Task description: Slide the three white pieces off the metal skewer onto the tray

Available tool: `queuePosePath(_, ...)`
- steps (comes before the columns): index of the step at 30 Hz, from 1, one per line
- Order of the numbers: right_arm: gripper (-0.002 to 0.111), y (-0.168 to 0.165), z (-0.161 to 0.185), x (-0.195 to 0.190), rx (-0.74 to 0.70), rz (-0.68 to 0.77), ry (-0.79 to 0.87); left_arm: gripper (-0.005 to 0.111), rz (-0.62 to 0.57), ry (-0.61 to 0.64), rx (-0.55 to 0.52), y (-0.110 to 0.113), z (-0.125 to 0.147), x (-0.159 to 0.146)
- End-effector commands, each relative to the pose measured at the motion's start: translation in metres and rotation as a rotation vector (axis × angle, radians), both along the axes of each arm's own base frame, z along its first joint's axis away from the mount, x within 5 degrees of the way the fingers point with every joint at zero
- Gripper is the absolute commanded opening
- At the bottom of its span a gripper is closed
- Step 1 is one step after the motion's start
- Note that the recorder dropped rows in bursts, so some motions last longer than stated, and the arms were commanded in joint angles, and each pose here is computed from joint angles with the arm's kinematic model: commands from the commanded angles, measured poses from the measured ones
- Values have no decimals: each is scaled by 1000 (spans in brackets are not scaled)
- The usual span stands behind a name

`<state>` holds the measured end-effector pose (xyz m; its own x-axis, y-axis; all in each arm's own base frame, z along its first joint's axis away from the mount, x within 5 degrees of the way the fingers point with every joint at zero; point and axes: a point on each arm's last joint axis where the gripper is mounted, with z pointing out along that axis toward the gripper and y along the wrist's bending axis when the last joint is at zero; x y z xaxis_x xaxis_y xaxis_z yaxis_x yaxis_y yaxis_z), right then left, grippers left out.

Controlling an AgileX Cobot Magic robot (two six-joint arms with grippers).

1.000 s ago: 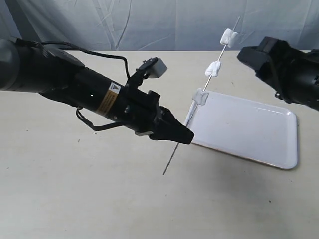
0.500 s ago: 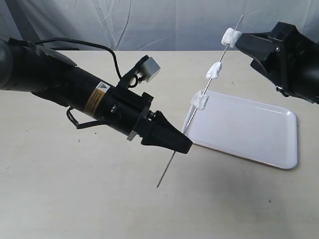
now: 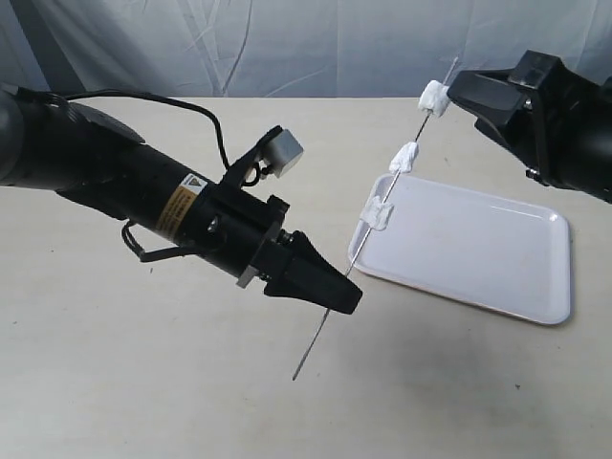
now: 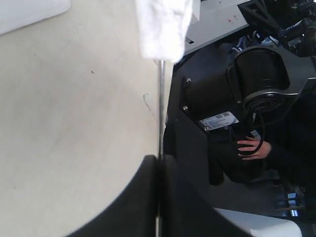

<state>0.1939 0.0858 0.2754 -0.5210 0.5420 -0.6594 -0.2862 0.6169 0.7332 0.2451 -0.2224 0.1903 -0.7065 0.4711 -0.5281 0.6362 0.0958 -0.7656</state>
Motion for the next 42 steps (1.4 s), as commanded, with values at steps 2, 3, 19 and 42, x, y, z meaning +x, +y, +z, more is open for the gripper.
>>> queuePosePath(2, 51, -4, -3, 2, -39, -32, 17, 0, 7, 27, -3, 0, 0, -2)
queuePosePath(3, 51, -3, -5, 4, -43, -33, 27, 0, 7, 28, -2, 0, 0, -2)
queuePosePath(19, 45, 6, -8, 27, -38, 2, 31, 0, -27, 13, -8, -6, 0, -8)
queuePosePath(42, -1, 7, -7, 26, -19, 7, 41, 0, -28, 9, -9, -6, 0, -8)
